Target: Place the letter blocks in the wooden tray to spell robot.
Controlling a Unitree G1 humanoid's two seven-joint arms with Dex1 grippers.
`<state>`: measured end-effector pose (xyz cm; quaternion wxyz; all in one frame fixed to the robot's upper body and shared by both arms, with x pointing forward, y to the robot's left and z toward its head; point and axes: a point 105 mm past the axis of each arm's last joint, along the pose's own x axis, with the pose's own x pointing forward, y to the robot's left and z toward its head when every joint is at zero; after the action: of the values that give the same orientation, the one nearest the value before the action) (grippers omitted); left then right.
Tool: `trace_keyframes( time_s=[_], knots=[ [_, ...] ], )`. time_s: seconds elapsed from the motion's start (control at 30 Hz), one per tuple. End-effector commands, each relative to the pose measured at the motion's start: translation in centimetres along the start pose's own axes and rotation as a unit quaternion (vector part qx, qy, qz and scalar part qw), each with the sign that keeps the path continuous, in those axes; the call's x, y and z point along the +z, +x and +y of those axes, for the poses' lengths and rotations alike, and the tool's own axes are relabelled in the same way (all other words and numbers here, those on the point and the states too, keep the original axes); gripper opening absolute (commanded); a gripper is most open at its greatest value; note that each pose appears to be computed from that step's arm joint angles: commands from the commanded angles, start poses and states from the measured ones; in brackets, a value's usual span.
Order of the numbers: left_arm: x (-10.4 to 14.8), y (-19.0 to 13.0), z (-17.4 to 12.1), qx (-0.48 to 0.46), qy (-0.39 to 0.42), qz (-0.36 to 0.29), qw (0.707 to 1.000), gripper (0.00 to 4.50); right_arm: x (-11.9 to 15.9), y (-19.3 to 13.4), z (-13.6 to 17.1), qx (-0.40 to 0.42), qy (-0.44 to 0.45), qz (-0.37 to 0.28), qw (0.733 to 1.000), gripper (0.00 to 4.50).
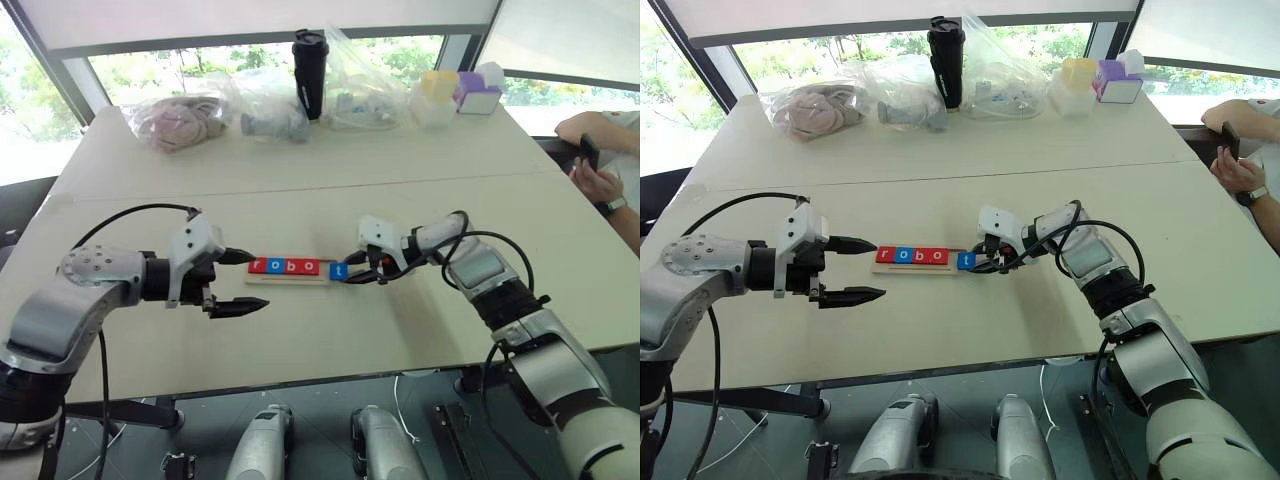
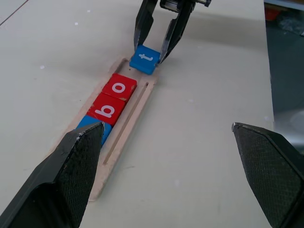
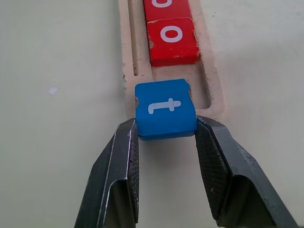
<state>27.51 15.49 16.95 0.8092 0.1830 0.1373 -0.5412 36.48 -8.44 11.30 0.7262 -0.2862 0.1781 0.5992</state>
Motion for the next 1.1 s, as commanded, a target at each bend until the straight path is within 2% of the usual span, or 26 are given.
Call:
trace_keyframes(
  time_s=[0.03, 0.63, 1.03, 1.1],
  knots=[
    [1.0, -0.4, -0.2, 0.008, 0.014, -0.013, 1.000, 4.50, 0.8, 0.2, -0.7, -0.006, -0.015, -0.004, 1.000, 1.24],
    [0.8, -0.4, -0.2, 0.019, 0.007, -0.013, 1.000, 4.50, 1.7, 1.7, -1.2, -0.003, -0.015, -0.013, 1.000, 1.24],
    [0.6, -0.3, 0.0, 0.023, 0.007, -0.011, 1.000, 4.50, 2.4, 1.3, -1.0, 0.004, -0.023, -0.029, 0.999, 1.24],
    [0.5, -0.3, 0.0, 0.023, 0.007, -0.011, 1.000, 4.50, 2.7, 1.2, -1.0, 0.006, -0.026, -0.033, 0.999, 2.21]
  ],
)
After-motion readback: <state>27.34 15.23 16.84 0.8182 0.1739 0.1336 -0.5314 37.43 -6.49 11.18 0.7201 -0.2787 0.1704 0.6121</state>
